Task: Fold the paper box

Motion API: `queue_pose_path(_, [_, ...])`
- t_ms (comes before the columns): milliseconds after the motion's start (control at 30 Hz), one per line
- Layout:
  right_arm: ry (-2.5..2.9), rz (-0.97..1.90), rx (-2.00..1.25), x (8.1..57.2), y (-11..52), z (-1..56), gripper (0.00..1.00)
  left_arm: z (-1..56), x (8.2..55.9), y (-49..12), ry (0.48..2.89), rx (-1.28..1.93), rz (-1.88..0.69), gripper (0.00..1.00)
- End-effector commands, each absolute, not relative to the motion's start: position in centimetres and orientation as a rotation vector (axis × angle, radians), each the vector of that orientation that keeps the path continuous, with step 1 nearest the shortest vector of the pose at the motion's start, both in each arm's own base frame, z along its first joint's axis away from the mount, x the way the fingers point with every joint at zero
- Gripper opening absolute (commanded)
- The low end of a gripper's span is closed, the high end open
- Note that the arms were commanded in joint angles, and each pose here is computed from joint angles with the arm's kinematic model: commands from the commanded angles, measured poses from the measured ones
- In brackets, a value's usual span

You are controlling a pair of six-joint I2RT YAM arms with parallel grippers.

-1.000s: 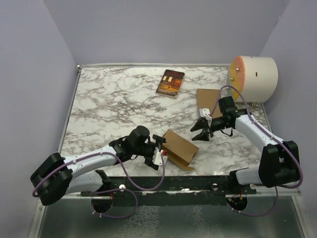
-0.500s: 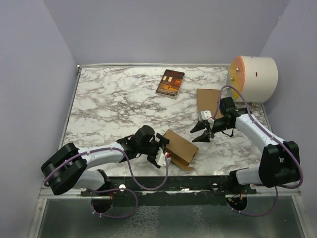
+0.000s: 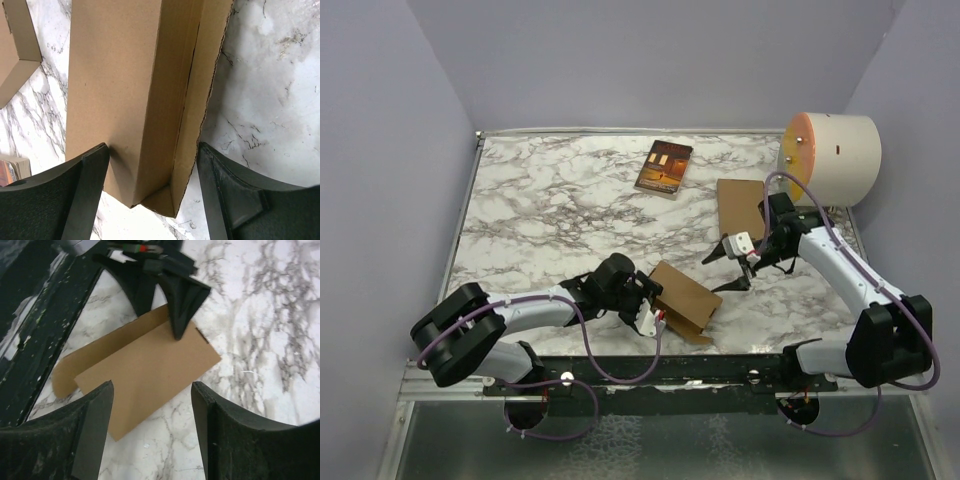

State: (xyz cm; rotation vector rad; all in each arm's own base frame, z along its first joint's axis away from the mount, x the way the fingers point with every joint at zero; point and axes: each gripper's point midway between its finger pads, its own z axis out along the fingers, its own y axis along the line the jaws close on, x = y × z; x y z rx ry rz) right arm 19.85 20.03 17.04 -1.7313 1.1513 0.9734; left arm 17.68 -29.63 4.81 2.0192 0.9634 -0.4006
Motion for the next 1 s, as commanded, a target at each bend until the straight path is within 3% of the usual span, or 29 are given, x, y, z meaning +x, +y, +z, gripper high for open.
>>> queue_pose_path(0, [1.003, 0.982, -1.884, 15.6, 19.0, 14.4, 0.66, 3.4, 17.0, -29.1, 0.978, 2.074, -0.416, 0.71])
queue_pose_path(333, [0.808, 0.896, -2.127, 10.4, 17.6, 11.8, 0.63, 2.5, 16.7, -28.8, 1.01, 2.094, -0.433, 0.71])
queue_pose_path(600, [0.817, 0.767, -2.288, 9.7, 18.1, 7.4, 0.46, 2.2, 16.8, -28.9, 1.038, 2.093, -0.444, 0.7])
queue_pose_path(967, [0.825, 0.733, -2.413, 8.1, 20.6, 4.8, 0.35, 2.3, 16.8, -28.9, 1.053, 2.086, -0.449, 0.7])
